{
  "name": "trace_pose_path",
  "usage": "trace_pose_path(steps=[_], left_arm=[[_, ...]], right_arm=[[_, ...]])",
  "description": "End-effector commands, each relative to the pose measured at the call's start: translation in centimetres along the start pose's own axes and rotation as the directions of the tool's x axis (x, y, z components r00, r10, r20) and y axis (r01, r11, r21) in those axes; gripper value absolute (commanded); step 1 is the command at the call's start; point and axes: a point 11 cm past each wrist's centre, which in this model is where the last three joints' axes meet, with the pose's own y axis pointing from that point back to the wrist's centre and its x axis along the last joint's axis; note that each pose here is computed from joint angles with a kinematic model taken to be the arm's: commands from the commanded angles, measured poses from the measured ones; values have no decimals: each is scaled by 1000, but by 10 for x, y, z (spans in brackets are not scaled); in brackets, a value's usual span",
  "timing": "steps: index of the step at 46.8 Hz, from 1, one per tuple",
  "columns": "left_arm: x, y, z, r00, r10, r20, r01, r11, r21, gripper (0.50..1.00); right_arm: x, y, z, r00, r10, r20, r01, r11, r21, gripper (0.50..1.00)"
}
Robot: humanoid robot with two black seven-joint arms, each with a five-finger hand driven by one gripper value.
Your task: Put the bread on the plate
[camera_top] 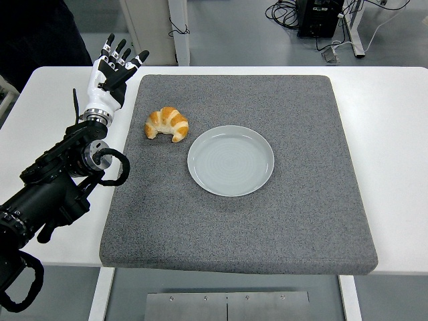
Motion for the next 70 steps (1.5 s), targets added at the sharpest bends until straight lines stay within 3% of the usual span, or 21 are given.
trace_pose_path(steps=[1, 38, 49, 60, 70], left_arm=[[0, 0, 0, 1000, -1, -3, 1, 1000, -2, 978], [0, 1, -2, 999, -11, 34, 11, 1000, 15, 978], [-3, 5, -14, 988, -43, 146, 35, 998, 60, 977], [5, 2, 1, 974, -65, 219, 56, 997, 48, 975], [7, 0, 22, 943, -139, 304, 105, 987, 124, 974]], right_arm=[[0, 0, 0, 1000, 0, 0, 0, 1000, 0, 1000], [0, 0, 0, 1000, 0, 0, 0, 1000, 0, 1000], [0, 0, 0, 1000, 0, 0, 0, 1000, 0, 1000], [0, 0, 0, 1000, 0, 0, 0, 1000, 0, 1000], [0, 0, 0, 1000, 0, 0, 0, 1000, 0, 1000]])
